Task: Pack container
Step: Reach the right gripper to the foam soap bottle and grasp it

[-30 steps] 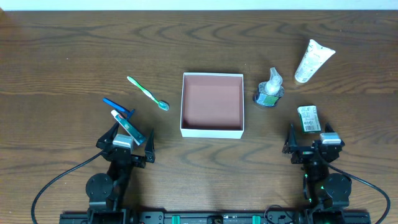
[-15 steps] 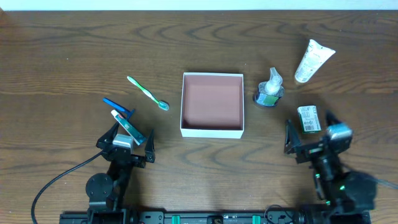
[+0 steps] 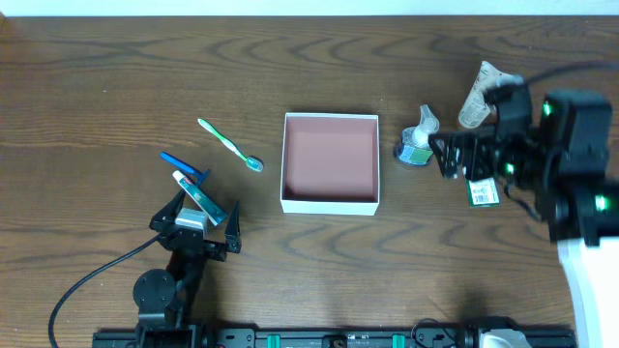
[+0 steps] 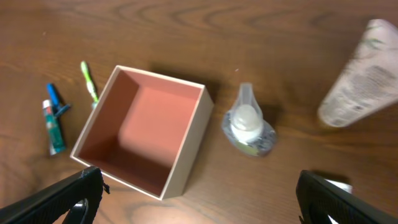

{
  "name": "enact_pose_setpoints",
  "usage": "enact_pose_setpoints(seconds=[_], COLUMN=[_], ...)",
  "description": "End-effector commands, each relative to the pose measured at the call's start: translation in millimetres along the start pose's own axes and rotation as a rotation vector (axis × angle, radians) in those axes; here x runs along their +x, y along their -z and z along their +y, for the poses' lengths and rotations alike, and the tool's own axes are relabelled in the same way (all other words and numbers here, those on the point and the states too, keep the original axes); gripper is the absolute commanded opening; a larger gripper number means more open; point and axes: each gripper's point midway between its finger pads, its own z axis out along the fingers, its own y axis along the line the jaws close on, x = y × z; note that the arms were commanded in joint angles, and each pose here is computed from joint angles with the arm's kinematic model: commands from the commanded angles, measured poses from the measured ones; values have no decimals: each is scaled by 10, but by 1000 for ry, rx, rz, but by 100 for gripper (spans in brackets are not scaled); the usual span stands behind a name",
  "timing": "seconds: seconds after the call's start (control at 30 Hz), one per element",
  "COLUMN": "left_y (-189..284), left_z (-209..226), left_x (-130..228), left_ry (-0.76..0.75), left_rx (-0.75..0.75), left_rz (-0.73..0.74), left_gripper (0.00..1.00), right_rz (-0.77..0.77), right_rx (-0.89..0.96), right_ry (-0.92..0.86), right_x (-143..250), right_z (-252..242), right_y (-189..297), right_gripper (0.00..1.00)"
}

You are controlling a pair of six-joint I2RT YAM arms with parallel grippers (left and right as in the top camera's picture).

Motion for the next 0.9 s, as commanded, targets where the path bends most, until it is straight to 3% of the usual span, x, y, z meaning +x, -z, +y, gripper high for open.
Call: enact_pose_setpoints(seconds=[0.0, 0.13, 0.23, 0.43, 0.87], left_y=[-9, -9, -9, -9, -9], left_z=[0, 0, 0, 0, 0], left_x=[160, 160, 160, 160, 160], left_ry=[12, 12, 12, 12, 12], left_rx=[1, 1, 1, 1, 1], left_rz=[46, 46, 46, 46, 46], left_gripper=[98, 98, 98, 98, 98], right_rz=[41, 97, 150, 234, 223], right_rx=[-56, -59, -4, 103, 325], right_ry=[10, 103, 134, 165, 78], right_x=[-16, 44, 107, 202, 147], right_z=[30, -61, -218, -386, -649], right_y=[-132, -344, -523, -896, -1375], right_gripper=[99, 92, 97, 96, 86])
